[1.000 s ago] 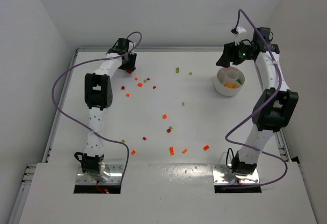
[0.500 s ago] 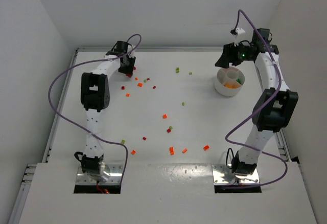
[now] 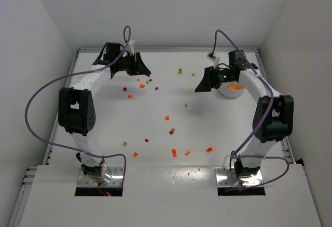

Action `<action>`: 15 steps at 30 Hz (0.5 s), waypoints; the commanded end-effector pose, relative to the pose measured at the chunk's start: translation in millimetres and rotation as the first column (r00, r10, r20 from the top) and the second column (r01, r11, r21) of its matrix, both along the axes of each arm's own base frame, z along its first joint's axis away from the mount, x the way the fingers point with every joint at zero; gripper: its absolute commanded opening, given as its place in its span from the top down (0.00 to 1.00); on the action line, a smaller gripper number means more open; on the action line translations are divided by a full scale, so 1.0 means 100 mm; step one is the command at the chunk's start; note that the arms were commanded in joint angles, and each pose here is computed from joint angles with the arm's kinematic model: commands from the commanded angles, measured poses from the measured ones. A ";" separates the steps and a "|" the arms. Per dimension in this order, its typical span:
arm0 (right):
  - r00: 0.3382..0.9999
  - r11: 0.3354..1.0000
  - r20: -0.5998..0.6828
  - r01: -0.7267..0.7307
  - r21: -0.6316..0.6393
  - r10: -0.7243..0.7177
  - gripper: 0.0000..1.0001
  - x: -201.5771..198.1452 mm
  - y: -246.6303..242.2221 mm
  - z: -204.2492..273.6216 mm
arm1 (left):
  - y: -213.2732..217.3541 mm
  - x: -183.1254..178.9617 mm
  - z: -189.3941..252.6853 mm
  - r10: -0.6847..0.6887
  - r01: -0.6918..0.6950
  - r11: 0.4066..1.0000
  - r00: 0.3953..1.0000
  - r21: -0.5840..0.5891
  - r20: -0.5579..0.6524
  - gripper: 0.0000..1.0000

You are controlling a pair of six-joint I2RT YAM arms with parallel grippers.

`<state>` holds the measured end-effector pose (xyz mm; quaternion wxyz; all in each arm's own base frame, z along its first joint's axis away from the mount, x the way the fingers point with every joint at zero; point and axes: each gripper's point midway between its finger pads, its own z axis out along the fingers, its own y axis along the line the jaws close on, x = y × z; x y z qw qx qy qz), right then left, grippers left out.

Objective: Sort the legos into containers by color

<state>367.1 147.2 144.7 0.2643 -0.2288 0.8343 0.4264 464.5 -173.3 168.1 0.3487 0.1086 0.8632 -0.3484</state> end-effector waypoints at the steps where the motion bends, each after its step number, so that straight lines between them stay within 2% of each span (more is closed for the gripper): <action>1: 0.980 0.995 0.188 -0.073 0.070 0.058 0.32 0.02 0.28 0.42 | -0.55 -0.49 0.34 -0.234 0.188 0.913 0.968 -0.361 -0.087 0.84; 2: 0.961 0.995 0.270 -0.083 0.061 0.064 0.32 0.11 0.33 0.49 | -0.63 -0.50 0.50 -0.259 0.228 0.886 0.966 -0.404 -0.022 0.83; 3: 0.948 0.992 0.309 -0.104 0.065 0.079 0.32 0.05 0.41 0.54 | -0.74 -0.68 0.57 -0.318 0.232 0.841 0.943 -0.489 -0.098 0.81; 4: 0.929 0.991 0.360 -0.115 0.069 0.082 0.32 0.04 0.45 0.59 | -0.75 -0.76 0.51 -0.335 0.217 0.823 0.932 -0.525 -0.140 0.81; 5: 0.889 0.989 0.450 -0.131 0.070 0.086 0.32 0.08 0.49 0.62 | -0.82 -0.81 0.62 -0.355 0.220 0.794 0.924 -0.566 -0.140 0.80; 6: 0.870 0.986 0.483 -0.151 0.070 0.099 0.32 0.06 0.56 0.66 | -0.85 -0.87 0.60 -0.370 0.215 0.785 0.915 -0.580 -0.161 0.80; 12: 0.793 0.965 0.586 -0.255 0.069 0.167 0.28 0.06 0.86 0.64 | -0.92 -1.07 0.68 -0.423 0.201 0.749 0.878 -0.631 -0.223 0.80; 15: 0.791 0.945 0.570 -0.319 0.076 0.221 0.27 0.00 1.06 0.56 | -0.92 -1.08 0.67 -0.422 0.178 0.747 0.871 -0.640 -0.251 0.80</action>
